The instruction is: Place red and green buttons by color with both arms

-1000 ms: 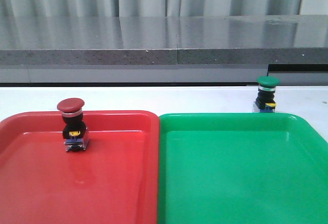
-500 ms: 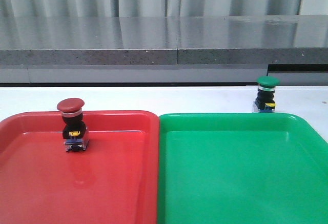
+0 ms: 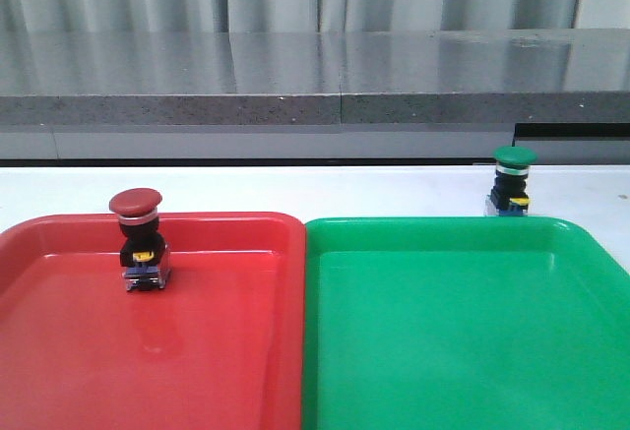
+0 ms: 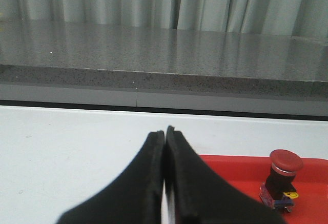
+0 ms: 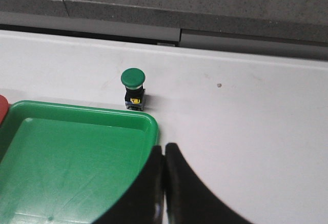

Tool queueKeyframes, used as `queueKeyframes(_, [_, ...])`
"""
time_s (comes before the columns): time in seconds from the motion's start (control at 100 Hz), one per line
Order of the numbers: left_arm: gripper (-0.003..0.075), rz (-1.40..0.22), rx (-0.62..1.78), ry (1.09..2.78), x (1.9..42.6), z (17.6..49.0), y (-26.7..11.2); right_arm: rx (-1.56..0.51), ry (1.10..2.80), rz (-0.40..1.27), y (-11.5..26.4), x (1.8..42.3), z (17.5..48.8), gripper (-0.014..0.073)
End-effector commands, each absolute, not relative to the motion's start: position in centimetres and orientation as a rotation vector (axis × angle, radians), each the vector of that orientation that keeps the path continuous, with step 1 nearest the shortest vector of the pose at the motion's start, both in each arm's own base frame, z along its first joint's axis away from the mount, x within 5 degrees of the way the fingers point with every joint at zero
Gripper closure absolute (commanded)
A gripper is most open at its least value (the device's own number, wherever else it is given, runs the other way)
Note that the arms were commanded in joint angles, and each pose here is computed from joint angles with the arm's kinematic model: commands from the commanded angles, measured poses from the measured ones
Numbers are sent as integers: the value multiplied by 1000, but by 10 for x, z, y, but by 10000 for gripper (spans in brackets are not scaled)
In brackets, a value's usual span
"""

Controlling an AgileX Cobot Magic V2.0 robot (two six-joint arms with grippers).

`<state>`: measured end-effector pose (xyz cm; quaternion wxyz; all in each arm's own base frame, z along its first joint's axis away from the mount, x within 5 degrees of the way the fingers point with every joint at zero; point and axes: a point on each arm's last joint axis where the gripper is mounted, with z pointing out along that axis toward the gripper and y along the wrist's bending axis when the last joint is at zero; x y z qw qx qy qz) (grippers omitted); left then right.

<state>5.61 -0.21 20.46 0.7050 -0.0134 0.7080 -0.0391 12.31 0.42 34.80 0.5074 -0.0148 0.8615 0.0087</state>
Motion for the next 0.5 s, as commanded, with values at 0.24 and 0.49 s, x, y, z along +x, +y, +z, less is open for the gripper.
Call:
queueKeyframes(0.24, [739,-96,-39,1506,55,199,-2,-13,2039,67,6,129,359,261])
queueKeyframes(0.49, [739,-96,-39,1506,55,199,-2,0,2024,99,8,130,360,44])
